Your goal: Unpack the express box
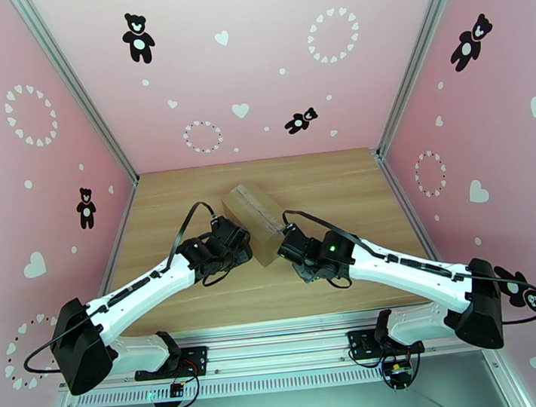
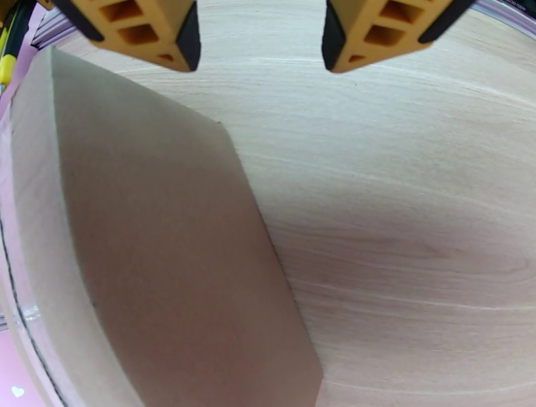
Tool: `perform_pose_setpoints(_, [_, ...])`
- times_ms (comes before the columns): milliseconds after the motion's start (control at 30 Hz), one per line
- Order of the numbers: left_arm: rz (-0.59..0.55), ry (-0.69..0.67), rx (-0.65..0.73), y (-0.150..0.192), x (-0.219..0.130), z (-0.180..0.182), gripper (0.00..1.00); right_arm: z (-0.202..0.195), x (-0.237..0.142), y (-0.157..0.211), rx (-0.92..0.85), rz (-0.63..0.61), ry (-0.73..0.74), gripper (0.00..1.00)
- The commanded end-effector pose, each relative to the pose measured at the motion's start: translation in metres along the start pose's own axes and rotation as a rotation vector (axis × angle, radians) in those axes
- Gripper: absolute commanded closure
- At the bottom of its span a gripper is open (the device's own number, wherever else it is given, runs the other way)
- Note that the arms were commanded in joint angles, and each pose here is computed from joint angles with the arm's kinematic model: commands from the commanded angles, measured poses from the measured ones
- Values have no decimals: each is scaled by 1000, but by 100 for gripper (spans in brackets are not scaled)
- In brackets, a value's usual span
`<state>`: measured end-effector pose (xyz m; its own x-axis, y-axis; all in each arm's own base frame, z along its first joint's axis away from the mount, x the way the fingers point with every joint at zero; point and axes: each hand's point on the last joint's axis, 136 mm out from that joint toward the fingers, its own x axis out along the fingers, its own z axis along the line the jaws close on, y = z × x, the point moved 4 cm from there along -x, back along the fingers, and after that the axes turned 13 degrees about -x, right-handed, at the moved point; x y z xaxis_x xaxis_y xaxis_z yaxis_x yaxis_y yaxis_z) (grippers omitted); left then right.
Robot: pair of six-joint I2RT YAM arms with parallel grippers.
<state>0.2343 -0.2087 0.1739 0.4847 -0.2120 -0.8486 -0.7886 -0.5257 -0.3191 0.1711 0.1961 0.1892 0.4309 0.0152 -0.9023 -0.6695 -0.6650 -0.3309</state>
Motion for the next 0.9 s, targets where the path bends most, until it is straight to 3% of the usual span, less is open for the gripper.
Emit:
perform_pose_setpoints(0, [0, 36, -4, 0, -3, -13, 45, -2, -3, -9, 9, -16, 21, 100])
perform_pose_setpoints(867, [11, 88, 13, 10, 16, -50, 46, 38, -8, -26, -65, -83, -154, 100])
